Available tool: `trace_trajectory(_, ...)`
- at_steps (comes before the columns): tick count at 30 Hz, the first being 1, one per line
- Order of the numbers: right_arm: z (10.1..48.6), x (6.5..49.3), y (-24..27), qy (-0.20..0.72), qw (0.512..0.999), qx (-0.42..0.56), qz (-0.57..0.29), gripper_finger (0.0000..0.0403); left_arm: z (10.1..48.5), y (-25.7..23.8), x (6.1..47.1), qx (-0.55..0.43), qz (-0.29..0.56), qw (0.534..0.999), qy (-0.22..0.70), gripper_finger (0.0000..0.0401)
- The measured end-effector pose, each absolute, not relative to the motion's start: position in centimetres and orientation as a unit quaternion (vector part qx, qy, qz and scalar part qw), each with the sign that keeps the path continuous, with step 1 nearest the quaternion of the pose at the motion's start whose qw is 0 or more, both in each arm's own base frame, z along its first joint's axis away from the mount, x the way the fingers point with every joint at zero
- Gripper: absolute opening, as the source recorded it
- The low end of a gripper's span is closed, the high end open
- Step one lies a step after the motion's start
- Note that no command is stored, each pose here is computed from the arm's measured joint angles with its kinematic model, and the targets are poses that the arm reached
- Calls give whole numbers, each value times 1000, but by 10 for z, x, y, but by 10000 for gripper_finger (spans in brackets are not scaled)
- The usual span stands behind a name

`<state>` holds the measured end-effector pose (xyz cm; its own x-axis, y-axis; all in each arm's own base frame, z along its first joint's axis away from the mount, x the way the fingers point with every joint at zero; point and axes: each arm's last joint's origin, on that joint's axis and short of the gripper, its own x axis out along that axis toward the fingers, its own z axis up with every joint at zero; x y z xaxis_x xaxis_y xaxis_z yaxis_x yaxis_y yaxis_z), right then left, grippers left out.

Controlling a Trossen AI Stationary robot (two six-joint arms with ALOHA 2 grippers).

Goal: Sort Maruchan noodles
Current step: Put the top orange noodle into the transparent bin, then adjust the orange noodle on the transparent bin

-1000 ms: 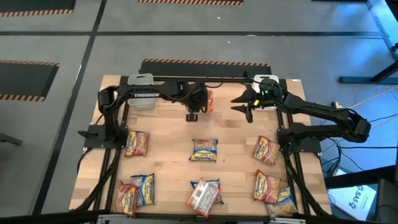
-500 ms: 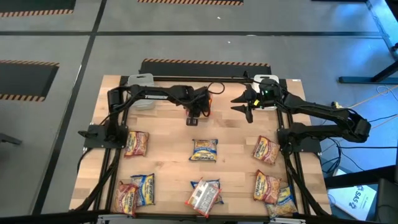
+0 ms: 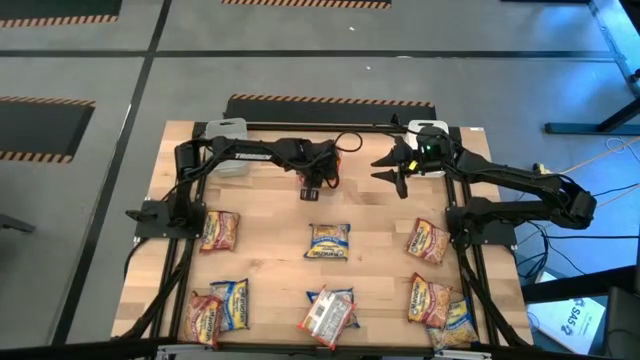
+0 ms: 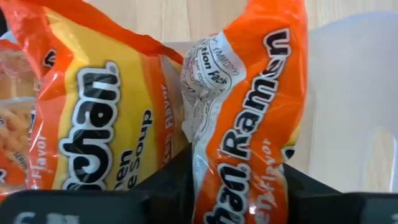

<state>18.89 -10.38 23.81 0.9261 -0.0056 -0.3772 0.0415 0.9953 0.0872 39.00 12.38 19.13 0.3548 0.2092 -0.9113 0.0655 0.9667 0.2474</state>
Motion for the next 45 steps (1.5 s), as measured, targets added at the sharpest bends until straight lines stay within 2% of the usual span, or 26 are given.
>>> trace_trajectory(6, 238, 189, -104, 192, 980, 47, -12, 145, 196, 124, 389, 122, 57, 809, 572, 167)
trace_trajectory(11, 238, 189, -103, 190, 980, 50, -3, 145, 218, 121, 394, 151, 104, 795, 578, 185)
trace_trajectory(15, 238, 189, -103, 190, 981, 51, 0, 145, 230, 121, 399, 177, 123, 793, 569, 186)
trace_trajectory(32, 238, 189, -103, 188, 981, 53, 9, 145, 226, 125, 397, 175, 151, 789, 570, 181)
trace_trajectory(45, 238, 189, -103, 188, 980, 59, 8, 145, 272, 98, 408, 212, 170, 783, 559, 181)
